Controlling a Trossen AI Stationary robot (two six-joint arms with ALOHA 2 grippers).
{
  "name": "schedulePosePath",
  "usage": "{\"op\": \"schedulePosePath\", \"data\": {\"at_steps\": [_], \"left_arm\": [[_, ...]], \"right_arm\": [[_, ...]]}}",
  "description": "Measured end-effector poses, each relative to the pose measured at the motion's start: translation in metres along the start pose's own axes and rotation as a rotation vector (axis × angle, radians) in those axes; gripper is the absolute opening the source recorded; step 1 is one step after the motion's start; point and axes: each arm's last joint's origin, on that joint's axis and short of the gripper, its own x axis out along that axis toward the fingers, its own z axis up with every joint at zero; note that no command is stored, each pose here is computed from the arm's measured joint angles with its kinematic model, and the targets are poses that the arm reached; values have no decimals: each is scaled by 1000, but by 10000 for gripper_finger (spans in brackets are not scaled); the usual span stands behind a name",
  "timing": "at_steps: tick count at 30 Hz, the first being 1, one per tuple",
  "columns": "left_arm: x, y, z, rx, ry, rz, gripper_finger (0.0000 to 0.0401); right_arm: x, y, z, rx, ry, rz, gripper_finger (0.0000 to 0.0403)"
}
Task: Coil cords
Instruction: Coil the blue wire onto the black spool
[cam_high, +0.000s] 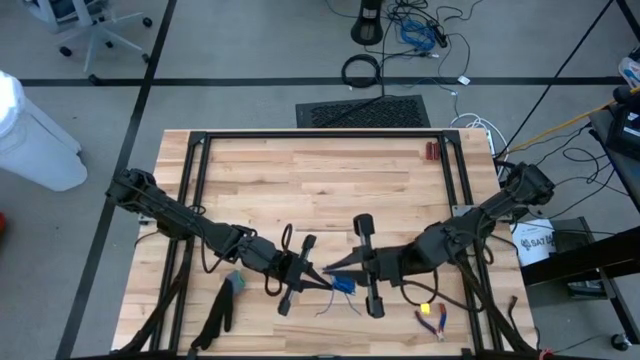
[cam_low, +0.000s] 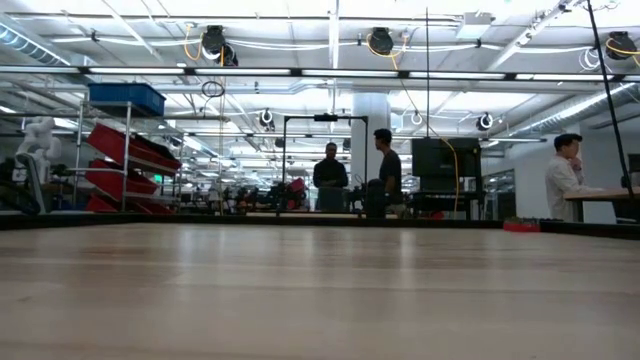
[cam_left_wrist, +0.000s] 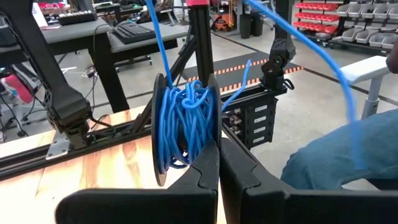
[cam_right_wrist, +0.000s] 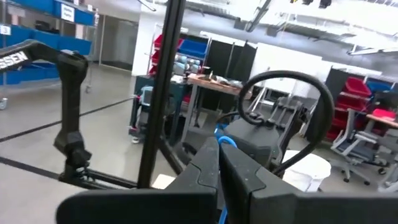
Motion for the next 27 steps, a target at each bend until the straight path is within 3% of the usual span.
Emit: {"op": "schedulePosePath", "data": {"at_steps": [14, 27], "left_arm": [[0, -2, 0, 8, -1, -27, 0], [0, -1, 0, 7, 0, -27, 0]], "right_arm": [[3, -5, -5, 24, 25, -18, 0], [-6, 5, -3, -71, 109, -289, 0]]}}
